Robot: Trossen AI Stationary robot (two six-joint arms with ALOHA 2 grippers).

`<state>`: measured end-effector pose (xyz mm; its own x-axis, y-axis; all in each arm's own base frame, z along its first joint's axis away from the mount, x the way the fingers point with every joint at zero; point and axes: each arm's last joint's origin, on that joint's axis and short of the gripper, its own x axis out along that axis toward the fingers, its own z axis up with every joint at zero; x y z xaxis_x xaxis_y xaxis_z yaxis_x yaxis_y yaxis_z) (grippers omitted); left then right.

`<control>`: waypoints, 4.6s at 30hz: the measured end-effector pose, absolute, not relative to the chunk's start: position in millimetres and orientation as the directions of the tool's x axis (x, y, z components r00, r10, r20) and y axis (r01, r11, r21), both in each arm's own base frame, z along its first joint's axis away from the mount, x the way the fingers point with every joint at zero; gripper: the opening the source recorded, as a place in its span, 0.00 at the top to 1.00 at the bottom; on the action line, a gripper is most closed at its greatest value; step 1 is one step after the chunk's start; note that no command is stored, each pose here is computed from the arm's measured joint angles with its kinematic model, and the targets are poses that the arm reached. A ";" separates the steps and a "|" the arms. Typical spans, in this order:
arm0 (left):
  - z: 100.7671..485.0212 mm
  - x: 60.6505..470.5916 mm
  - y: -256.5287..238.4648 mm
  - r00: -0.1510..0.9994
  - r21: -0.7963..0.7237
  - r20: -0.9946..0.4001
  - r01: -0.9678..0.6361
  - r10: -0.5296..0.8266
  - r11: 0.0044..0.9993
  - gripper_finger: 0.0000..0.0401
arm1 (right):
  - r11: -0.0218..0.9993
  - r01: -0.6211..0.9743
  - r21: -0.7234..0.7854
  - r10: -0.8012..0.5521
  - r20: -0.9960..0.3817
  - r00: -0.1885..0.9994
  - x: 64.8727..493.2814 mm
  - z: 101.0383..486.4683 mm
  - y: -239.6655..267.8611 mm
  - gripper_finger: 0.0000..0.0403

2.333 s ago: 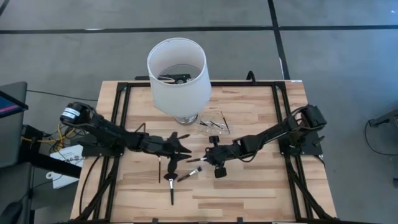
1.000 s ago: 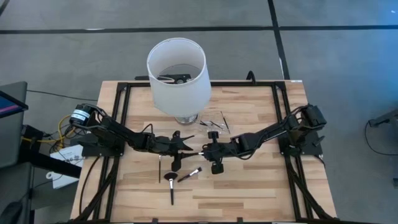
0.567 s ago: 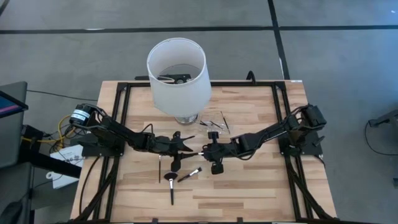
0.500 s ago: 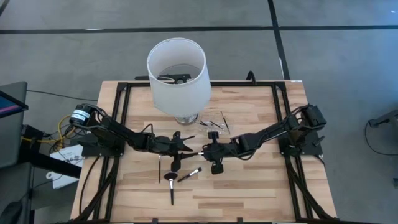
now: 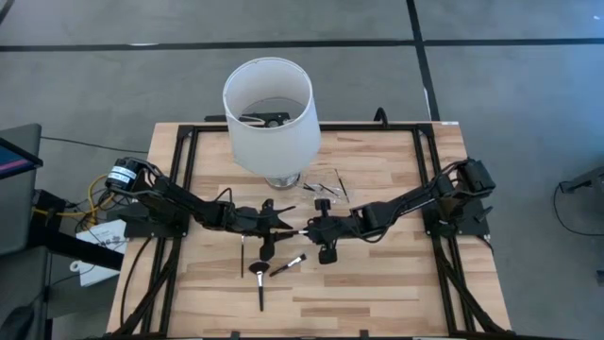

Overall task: Put items in baskets/containers
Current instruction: Put the powder brush into the transparent organizer

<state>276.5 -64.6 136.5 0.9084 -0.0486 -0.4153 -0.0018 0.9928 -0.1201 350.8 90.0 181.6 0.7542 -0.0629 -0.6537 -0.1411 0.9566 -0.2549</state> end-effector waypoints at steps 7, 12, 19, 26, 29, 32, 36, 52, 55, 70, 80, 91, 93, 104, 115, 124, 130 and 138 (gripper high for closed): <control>136.7 276.6 -64.6 0.910 -0.121 -0.413 -0.001 -0.049 0.993 0.83 | 0.957 -0.138 -0.257 -0.066 -0.653 0.754 350.8 181.5 89.5 0.89; 136.8 276.6 -64.6 0.910 -0.119 -0.411 -0.001 -0.048 0.993 0.90 | 0.954 -0.120 -0.273 -0.090 -0.649 0.756 350.7 181.6 89.2 0.86; 137.3 277.0 -63.5 0.914 -0.117 -0.405 -0.024 -0.026 0.993 0.89 | 0.939 -0.018 -0.344 -0.201 -0.588 0.784 347.7 197.2 88.5 0.77; 141.1 279.5 -58.7 0.932 -0.115 -0.363 -0.067 0.020 0.991 0.90 | 0.938 0.062 -0.342 -0.204 -0.397 0.895 329.3 271.6 107.1 0.68; 148.4 281.9 -59.0 0.957 -0.127 -0.288 -0.070 0.031 0.989 0.89 | 0.962 0.060 -0.266 -0.149 -0.327 0.933 309.4 300.0 117.9 0.66; 154.9 283.5 -60.0 0.975 -0.115 -0.222 -0.051 0.024 0.992 0.87 | 0.981 0.030 -0.190 -0.082 -0.272 0.959 286.0 323.1 129.8 0.65; 160.9 284.7 -60.4 0.987 -0.105 -0.162 -0.038 0.021 0.994 0.89 | 0.979 0.027 -0.201 -0.080 -0.264 0.961 254.4 337.7 142.1 0.64; 177.6 286.0 -62.3 1.000 -0.128 0.007 0.031 -0.031 0.991 0.88 | 0.967 0.253 -0.023 -0.243 -0.373 0.895 286.1 174.8 129.1 0.64; 177.6 286.0 -62.3 0.999 -0.128 0.006 0.036 -0.035 0.991 0.87 | 0.977 0.210 -0.030 -0.209 -0.293 0.933 298.6 178.7 123.2 0.64; 187.2 285.3 -64.2 0.990 -0.097 0.105 0.099 -0.089 0.990 0.88 | 0.958 0.252 -0.134 -0.266 -0.106 0.958 302.4 210.6 111.1 0.64; 189.6 284.9 -65.0 0.987 -0.066 0.129 0.103 -0.094 0.992 0.88 | 0.990 0.117 -0.075 -0.113 0.055 0.992 309.0 228.6 102.7 0.64; 191.4 284.5 -65.9 0.984 -0.016 0.148 0.106 -0.102 0.994 0.88 | 0.992 0.113 -0.064 -0.109 0.063 0.992 309.9 229.4 100.3 0.84; 191.4 284.4 -66.7 0.980 -0.007 0.148 0.133 -0.130 0.991 0.88 | 0.994 0.087 -0.061 -0.083 0.065 0.994 310.0 229.5 101.1 0.90; 191.1 284.5 -66.7 0.979 -0.011 0.145 0.143 -0.140 0.990 0.81 | 0.996 0.084 -0.020 -0.082 0.070 0.994 309.0 231.7 101.0 0.89; 189.7 285.1 -64.1 0.986 -0.016 0.131 0.105 -0.102 0.994 0.68 | 0.942 0.311 -0.126 -0.318 -0.041 0.947 277.6 246.3 118.4 0.91; 189.6 285.0 -64.1 0.986 -0.019 0.131 0.106 -0.102 0.994 0.65 | 0.728 0.682 -0.069 -0.680 -0.194 0.707 243.0 229.8 99.8 0.90; 189.6 285.0 -64.1 0.986 -0.052 0.131 0.110 -0.102 0.993 0.67 | 0.682 0.731 -0.032 -0.692 -0.355 0.629 249.1 206.1 70.4 0.90; 188.2 285.2 -64.1 0.988 -0.057 0.117 0.110 -0.103 0.992 0.69 | 0.658 0.752 -0.038 -0.660 -0.510 0.551 262.2 178.3 46.8 0.90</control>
<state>285.2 -64.1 188.2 0.9878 -0.1027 0.1167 0.1099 0.9923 -0.0566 262.2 46.8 178.3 0.5515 -0.6604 -0.5097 0.7523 0.6577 -0.0382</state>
